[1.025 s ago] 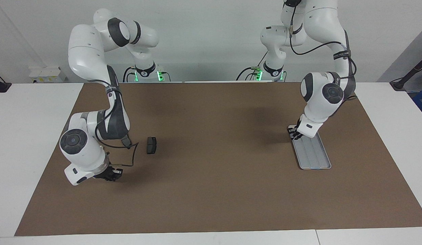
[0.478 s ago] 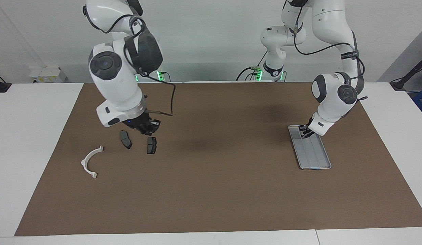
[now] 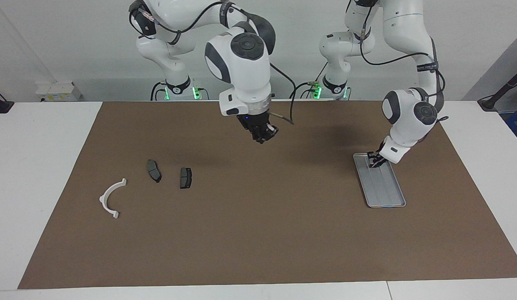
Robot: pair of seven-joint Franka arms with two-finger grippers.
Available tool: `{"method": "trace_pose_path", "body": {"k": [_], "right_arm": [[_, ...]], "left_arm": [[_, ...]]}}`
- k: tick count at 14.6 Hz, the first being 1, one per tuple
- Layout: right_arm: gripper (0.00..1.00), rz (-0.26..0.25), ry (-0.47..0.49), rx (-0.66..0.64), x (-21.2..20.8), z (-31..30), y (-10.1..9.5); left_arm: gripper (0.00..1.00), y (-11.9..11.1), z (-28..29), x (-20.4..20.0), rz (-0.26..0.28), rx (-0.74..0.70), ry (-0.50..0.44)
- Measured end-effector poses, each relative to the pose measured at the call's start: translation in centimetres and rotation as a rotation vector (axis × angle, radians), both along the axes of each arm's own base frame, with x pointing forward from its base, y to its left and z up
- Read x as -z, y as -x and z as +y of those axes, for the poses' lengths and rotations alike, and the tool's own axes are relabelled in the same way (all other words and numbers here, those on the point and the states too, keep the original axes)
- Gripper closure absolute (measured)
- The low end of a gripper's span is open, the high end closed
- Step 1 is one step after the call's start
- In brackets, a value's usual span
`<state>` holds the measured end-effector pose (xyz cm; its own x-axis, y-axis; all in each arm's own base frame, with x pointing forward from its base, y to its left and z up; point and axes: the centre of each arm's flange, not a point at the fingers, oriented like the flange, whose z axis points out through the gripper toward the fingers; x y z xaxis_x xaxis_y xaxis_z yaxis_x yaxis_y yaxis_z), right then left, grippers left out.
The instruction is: Pick bearing gear from pile to tray
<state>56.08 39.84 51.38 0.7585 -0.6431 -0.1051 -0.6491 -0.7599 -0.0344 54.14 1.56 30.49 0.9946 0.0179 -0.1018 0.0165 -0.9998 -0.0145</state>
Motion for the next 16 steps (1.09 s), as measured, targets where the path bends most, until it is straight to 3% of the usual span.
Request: {"method": "trace_pose_path", "body": {"k": [5, 8, 11, 13, 16], "right_arm": [[0.75, -0.024, -0.002, 0.044, 8.8, 4.2, 1.8], [0.75, -0.094, 0.055, 0.07, 15.3, 6.9, 2.9], [0.75, -0.097, 0.047, 0.068, 20.0, 7.8, 2.5], [0.75, -0.102, 0.042, 0.067, 21.0, 7.7, 2.3], [0.75, -0.118, 0.026, 0.057, 22.1, 7.8, 2.7]], "left_arm": [[0.65, 0.3, -0.6, 0.3, 0.007, 0.001, 0.001], [0.65, 0.7, -0.7, 0.6, 0.002, -0.003, 0.001], [0.65, 1.1, -0.7, 0.5, -0.015, -0.011, 0.006], [0.65, 1.2, -0.7, 0.6, -0.019, -0.018, 0.01], [0.35, 1.2, -0.6, 0.5, -0.025, -0.024, 0.011]]}}
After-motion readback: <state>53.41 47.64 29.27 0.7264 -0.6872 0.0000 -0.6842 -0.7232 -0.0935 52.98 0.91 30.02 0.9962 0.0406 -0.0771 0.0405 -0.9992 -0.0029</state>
